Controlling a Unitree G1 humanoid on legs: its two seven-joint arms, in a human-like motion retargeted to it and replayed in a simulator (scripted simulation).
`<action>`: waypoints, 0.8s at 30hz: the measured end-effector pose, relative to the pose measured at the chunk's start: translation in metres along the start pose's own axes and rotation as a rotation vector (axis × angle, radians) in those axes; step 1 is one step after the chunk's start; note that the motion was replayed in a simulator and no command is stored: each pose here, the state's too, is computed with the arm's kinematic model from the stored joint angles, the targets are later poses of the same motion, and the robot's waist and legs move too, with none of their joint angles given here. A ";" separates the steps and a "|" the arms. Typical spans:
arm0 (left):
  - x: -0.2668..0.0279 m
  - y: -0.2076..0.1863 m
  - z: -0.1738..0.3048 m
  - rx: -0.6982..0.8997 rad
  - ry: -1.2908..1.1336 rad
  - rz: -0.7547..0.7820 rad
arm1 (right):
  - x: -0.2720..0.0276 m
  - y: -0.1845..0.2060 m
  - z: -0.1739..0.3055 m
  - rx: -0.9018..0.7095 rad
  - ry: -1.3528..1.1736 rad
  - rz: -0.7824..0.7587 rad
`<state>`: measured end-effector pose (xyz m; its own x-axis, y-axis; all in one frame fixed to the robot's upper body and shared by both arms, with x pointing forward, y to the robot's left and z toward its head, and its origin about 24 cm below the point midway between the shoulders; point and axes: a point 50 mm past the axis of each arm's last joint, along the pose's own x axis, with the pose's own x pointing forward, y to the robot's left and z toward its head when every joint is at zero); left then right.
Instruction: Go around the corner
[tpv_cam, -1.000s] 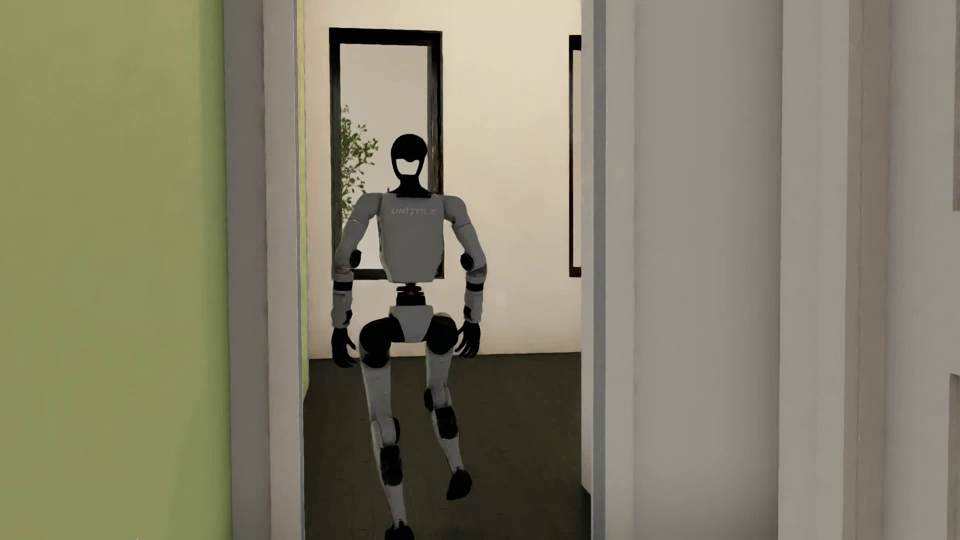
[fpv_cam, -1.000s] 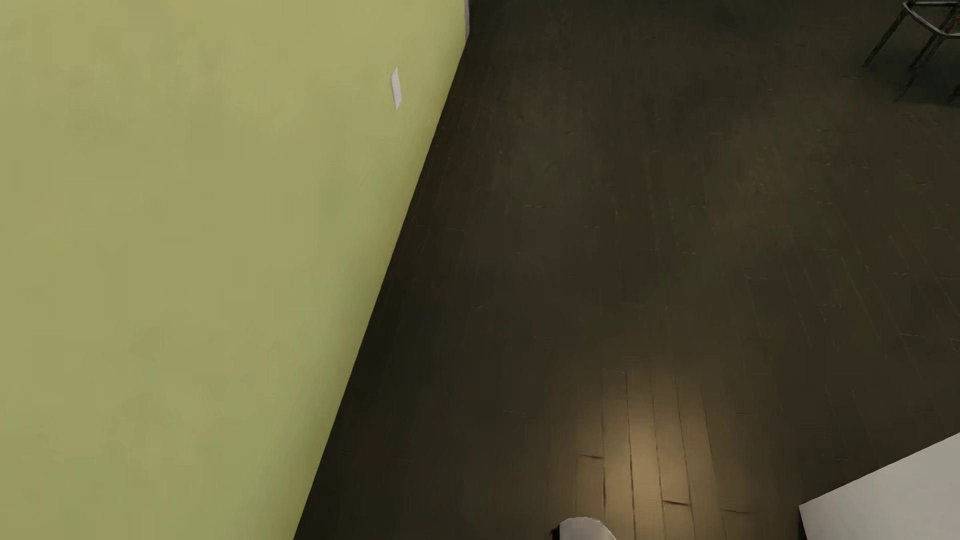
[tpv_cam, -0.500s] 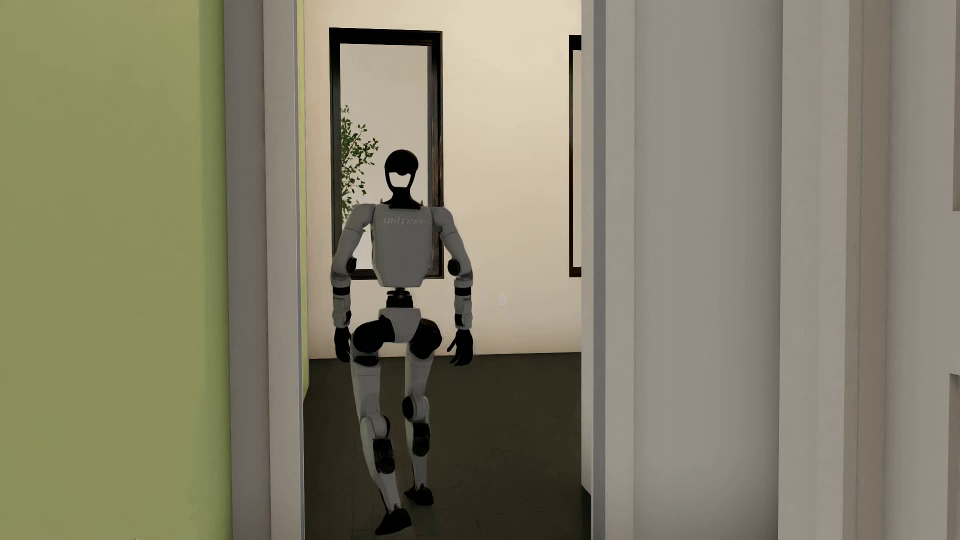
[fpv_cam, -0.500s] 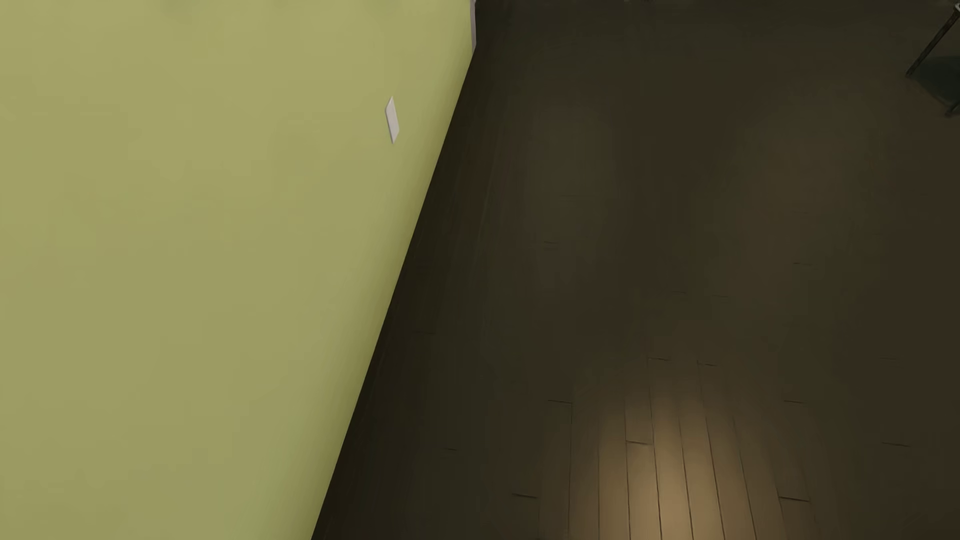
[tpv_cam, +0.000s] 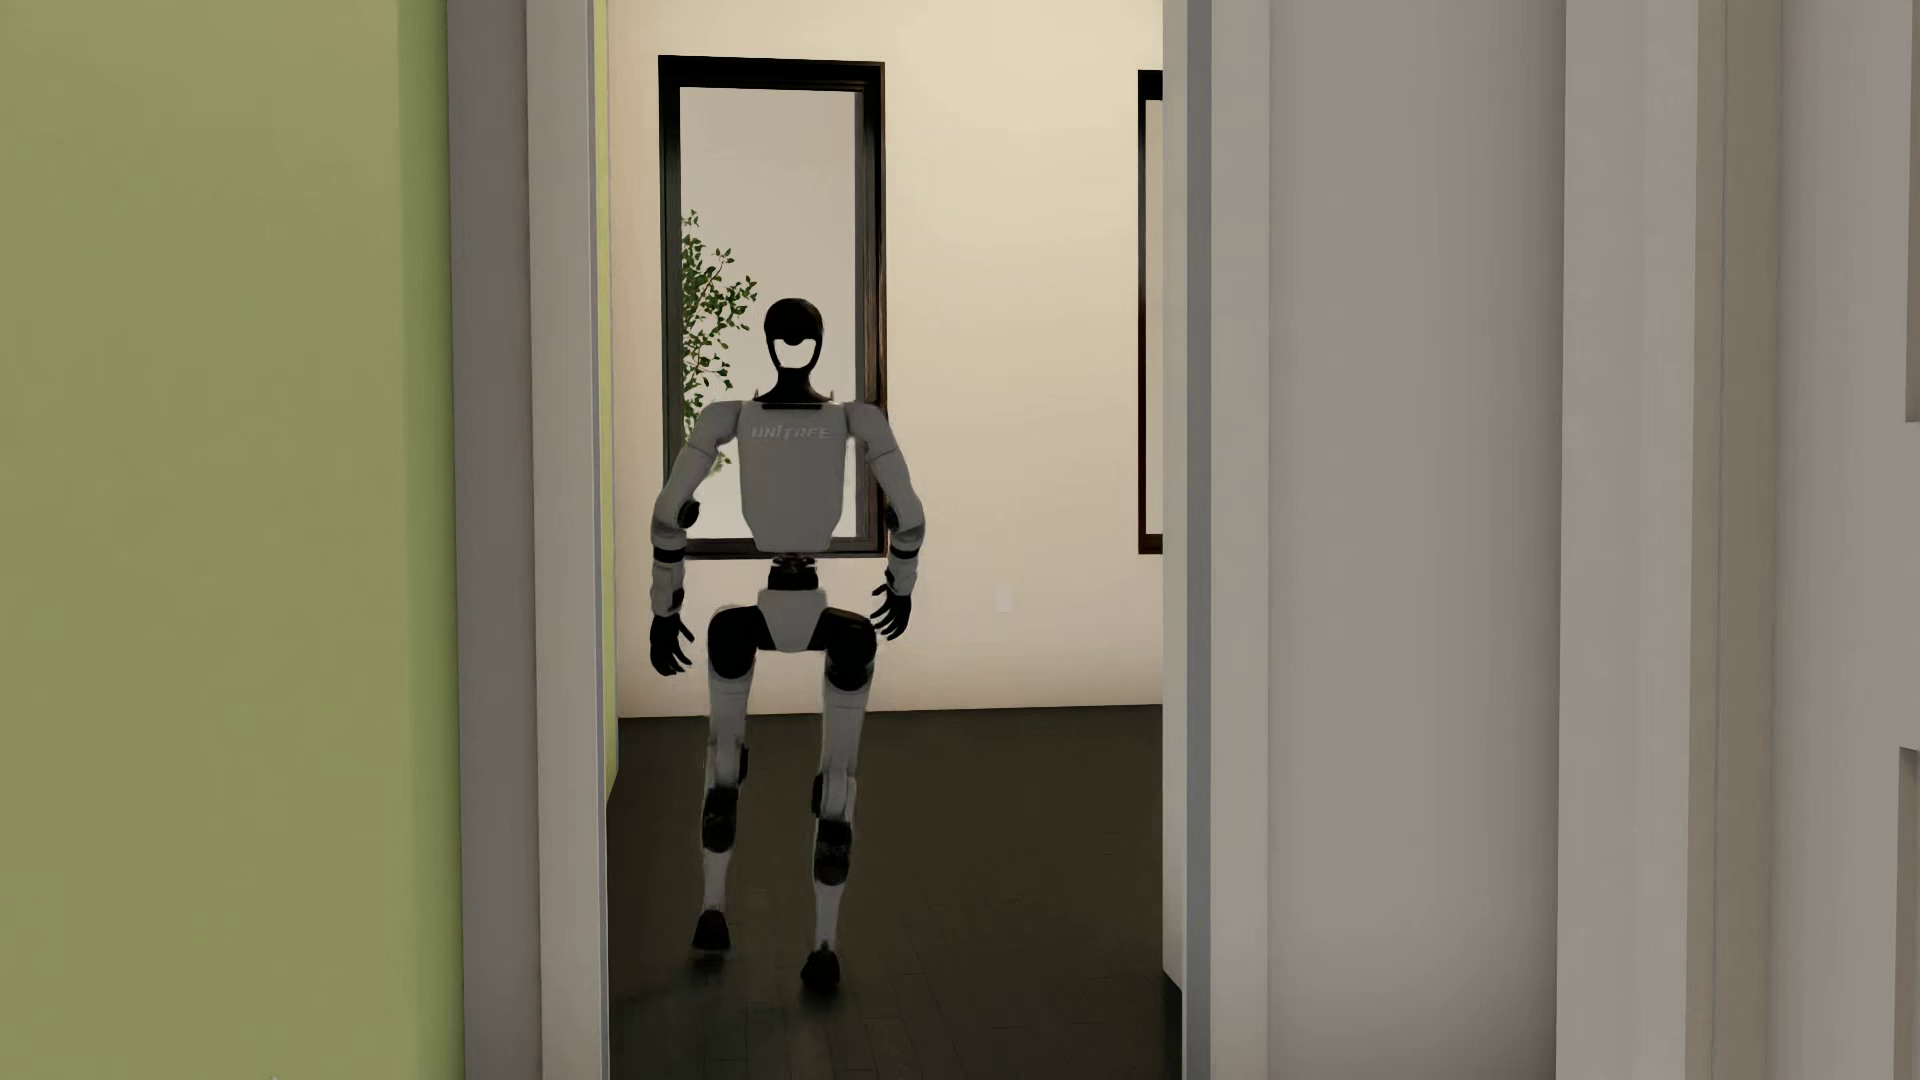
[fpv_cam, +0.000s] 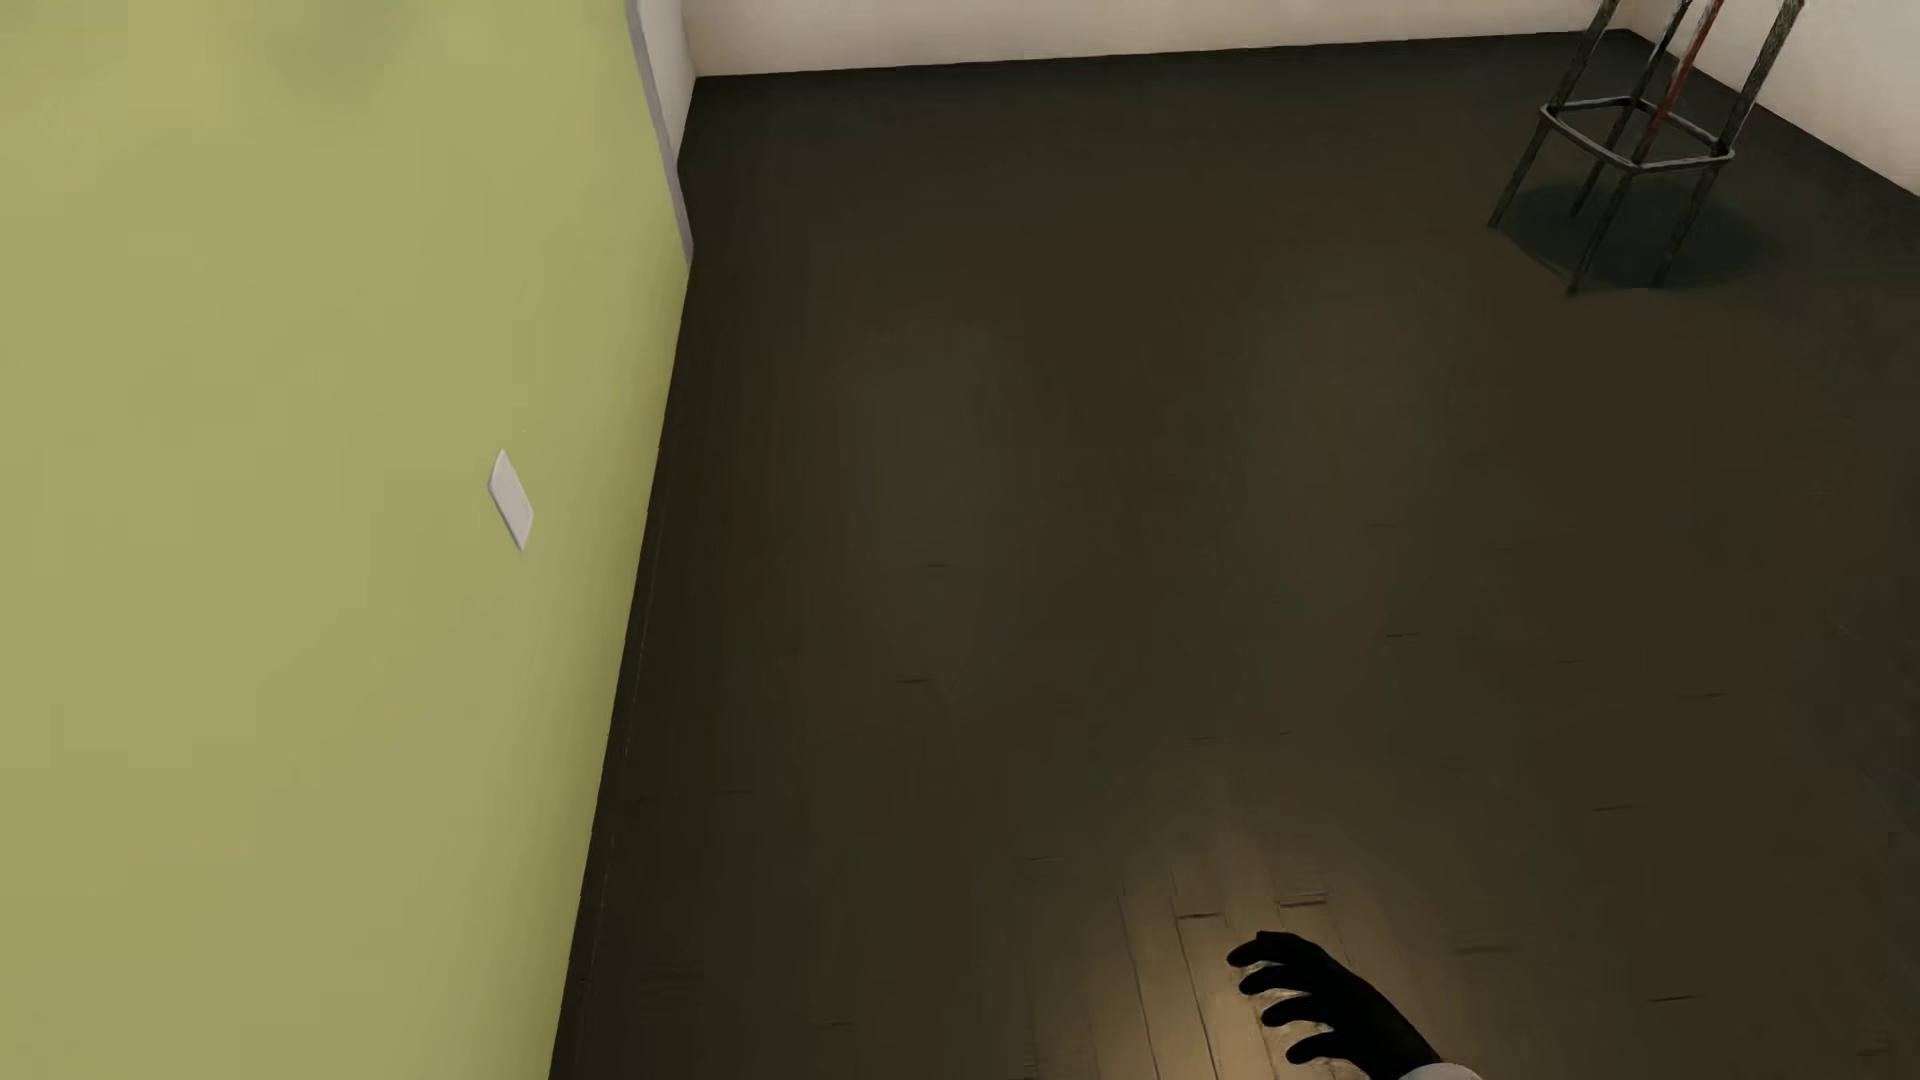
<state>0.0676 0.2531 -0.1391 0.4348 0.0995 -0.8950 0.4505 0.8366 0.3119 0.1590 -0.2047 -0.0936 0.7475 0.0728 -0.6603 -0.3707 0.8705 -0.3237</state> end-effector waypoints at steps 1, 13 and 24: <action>0.000 -0.001 0.000 0.011 0.001 -0.007 | -0.002 0.003 -0.006 -0.008 0.020 0.013; -0.019 -0.087 -0.039 0.055 0.130 -0.249 | -0.107 0.040 -0.176 -0.010 0.778 0.123; -0.012 -0.002 -0.049 0.098 0.186 -0.042 | -0.048 0.035 -0.113 0.049 0.465 0.074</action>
<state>0.0230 0.2766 -0.1452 0.2671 0.1709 -0.9484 0.5428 0.7865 0.2946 0.0472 -0.2324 -0.1497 0.3900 -0.0808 -0.9172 -0.3790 0.8938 -0.2399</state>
